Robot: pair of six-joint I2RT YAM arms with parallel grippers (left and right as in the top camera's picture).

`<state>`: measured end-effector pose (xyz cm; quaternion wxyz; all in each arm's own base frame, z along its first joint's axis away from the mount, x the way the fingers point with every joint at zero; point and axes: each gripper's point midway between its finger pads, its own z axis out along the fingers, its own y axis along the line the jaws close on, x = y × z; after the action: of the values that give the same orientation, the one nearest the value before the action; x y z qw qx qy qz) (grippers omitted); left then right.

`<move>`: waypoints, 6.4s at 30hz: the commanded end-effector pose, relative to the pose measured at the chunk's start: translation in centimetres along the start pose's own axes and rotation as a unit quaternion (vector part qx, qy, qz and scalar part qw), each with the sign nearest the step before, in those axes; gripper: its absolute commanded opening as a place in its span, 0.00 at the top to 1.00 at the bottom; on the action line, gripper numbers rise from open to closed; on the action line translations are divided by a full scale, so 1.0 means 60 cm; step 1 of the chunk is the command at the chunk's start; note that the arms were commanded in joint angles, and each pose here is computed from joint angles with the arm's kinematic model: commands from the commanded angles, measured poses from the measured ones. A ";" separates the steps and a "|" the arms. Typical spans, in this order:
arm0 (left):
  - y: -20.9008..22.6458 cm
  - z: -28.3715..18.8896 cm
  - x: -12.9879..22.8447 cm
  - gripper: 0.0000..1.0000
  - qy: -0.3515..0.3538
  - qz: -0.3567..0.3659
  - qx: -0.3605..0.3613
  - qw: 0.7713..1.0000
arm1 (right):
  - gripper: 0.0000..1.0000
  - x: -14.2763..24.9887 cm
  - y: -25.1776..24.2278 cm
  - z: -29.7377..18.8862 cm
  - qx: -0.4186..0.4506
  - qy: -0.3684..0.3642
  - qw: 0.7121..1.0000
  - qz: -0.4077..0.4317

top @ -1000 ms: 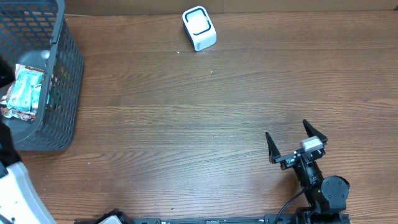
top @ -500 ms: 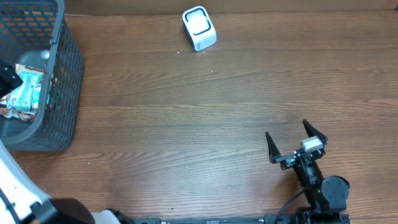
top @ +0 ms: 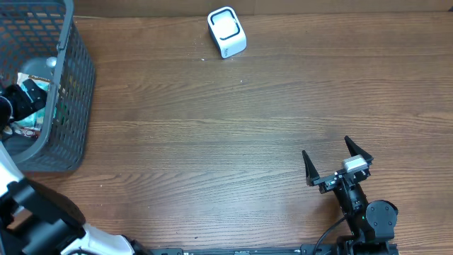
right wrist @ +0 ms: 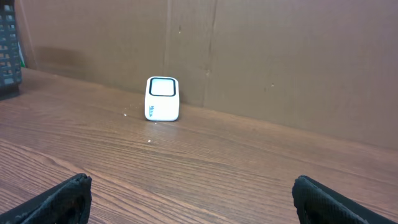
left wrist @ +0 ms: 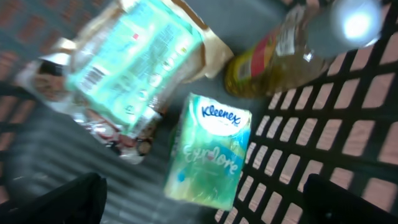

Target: Scan the item barcode

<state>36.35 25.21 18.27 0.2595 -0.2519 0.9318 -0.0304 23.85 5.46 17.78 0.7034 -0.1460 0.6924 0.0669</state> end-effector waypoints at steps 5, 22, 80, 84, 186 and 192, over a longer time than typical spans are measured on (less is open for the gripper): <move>-0.018 0.061 0.017 0.01 0.036 0.025 0.067 0.997 | 0.00 0.004 0.000 0.000 0.000 -0.001 1.000 0.003; -0.002 0.141 0.057 0.07 0.095 0.007 0.076 0.993 | 0.00 0.004 0.000 0.000 0.000 -0.001 1.000 0.003; -0.025 -0.028 -0.082 0.66 -0.045 0.000 -0.014 0.999 | 0.00 0.004 0.000 0.000 0.000 -0.001 1.000 0.003; -0.050 -0.126 -0.127 0.68 -0.123 -0.002 -0.015 0.992 | 0.00 0.004 0.000 0.000 0.000 -0.001 1.000 0.003; -0.775 0.068 0.632 0.66 0.110 0.427 0.122 0.889 | 0.00 0.004 0.000 0.000 0.000 -0.001 1.000 0.003; -0.774 0.068 0.635 0.57 0.114 0.428 0.122 0.888 | 0.00 0.004 0.000 0.000 0.000 -0.001 1.000 0.003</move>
<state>31.10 -33.53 5.67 0.1629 0.2196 0.9598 -0.0640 23.86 5.46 17.78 0.7034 -0.1458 0.6925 0.0668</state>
